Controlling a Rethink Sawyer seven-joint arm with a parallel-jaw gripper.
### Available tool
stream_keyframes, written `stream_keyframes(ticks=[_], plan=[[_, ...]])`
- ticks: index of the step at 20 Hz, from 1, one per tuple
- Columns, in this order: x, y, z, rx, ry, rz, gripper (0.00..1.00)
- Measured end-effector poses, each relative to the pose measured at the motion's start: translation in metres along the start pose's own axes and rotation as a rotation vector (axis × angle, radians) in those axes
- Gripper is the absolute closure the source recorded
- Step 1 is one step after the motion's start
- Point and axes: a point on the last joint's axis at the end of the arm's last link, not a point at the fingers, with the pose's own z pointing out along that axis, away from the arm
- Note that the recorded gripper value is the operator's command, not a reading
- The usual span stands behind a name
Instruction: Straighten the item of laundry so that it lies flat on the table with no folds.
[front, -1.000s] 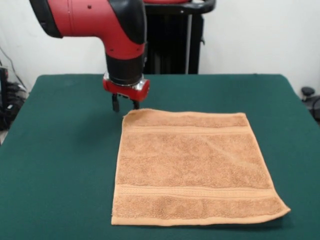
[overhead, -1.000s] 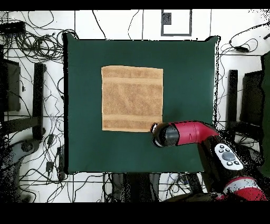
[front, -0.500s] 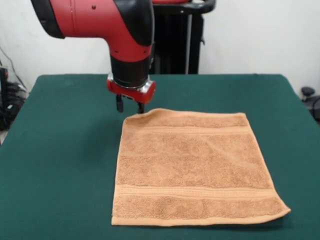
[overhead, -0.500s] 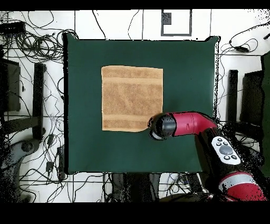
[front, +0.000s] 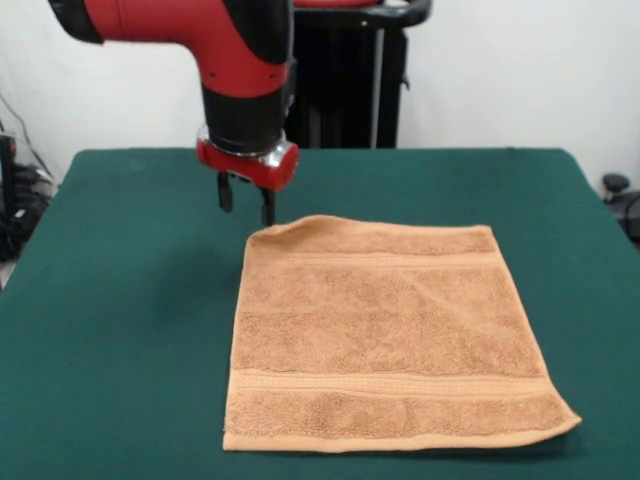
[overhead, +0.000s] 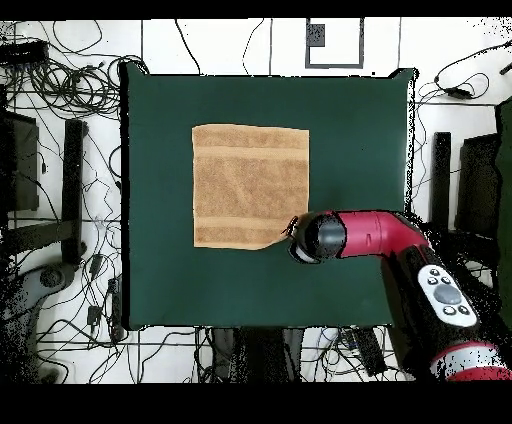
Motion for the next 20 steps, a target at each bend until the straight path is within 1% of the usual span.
stream_keyframes(ticks=[3, 7, 9, 11, 14, 17, 20], plan=[[0.0, -0.016, -0.011, -0.005, -0.006, 0.022, 0.0], [0.001, -0.04, -0.02, -0.007, -0.006, 0.055, 0.0], [0.002, -0.048, -0.024, -0.006, -0.004, 0.067, 0.0], [0.004, -0.06, -0.031, -0.002, 0.004, 0.085, 0.0], [0.006, -0.072, -0.039, 0.01, 0.02, 0.103, 0.0], [0.007, -0.075, -0.044, 0.022, 0.031, 0.106, 0.0], [0.009, -0.067, -0.048, 0.032, 0.041, 0.09, 0.0]])
